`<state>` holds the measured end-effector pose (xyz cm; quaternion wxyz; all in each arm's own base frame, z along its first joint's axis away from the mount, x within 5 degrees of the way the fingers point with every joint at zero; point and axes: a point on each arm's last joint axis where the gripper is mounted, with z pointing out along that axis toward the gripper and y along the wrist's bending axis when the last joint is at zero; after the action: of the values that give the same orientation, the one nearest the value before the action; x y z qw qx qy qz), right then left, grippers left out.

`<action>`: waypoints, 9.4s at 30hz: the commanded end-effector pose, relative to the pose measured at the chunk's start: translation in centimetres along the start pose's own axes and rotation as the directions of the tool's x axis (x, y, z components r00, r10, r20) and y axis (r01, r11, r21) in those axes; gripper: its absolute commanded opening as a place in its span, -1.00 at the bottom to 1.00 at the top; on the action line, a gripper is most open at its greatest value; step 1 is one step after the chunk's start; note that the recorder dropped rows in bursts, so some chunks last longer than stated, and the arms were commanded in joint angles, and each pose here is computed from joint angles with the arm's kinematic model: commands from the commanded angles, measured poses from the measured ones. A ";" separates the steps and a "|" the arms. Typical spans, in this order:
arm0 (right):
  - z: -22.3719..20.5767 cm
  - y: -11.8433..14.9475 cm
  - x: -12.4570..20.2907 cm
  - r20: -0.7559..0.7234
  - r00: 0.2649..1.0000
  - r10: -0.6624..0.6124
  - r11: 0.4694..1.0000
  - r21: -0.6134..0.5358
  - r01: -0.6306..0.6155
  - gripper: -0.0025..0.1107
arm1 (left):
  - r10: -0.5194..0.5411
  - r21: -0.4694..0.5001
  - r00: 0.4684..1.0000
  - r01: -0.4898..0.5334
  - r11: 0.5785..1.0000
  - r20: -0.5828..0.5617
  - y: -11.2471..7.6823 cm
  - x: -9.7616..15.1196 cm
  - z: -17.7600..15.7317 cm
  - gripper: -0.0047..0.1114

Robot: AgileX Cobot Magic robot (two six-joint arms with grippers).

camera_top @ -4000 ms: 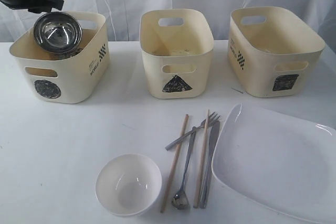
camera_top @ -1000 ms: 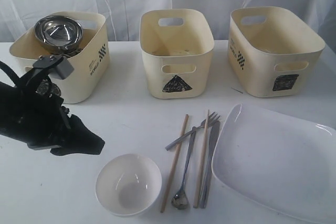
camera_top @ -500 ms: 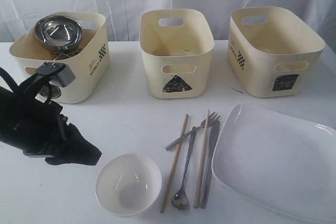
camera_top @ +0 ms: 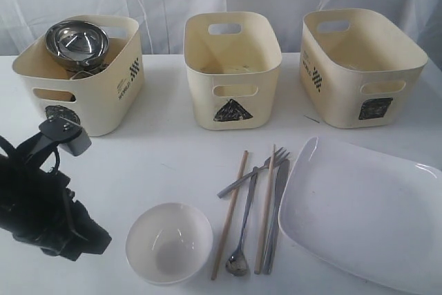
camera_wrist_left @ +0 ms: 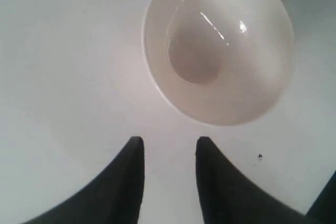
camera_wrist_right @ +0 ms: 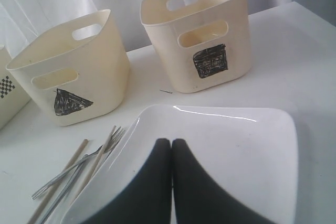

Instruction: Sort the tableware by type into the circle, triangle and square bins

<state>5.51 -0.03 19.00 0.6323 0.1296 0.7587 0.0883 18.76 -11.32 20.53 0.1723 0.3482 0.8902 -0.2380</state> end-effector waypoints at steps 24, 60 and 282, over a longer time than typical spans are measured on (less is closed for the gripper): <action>0.0 0.0 0.1 0.006 1.000 -0.001 1.000 -0.005 0.001 -0.96 | -0.111 0.091 0.977 0.096 0.991 0.180 -0.8 -1.3 0.0 0.06; 0.0 0.0 0.1 0.006 1.000 0.016 1.000 -0.005 -0.016 -0.96 | -0.152 0.051 0.988 0.151 0.987 0.006 2.9 -4.5 3.9 0.00; 0.0 0.0 0.1 0.006 0.999 0.038 0.999 -0.005 -0.038 -0.96 | 0.331 -0.441 0.680 -0.011 0.897 0.655 -9.4 9.7 -13.9 -0.30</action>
<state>5.51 -0.02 19.00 0.6303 0.1449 0.7559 0.1018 3.99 -4.51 30.94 0.5739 0.2791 0.7576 -0.1368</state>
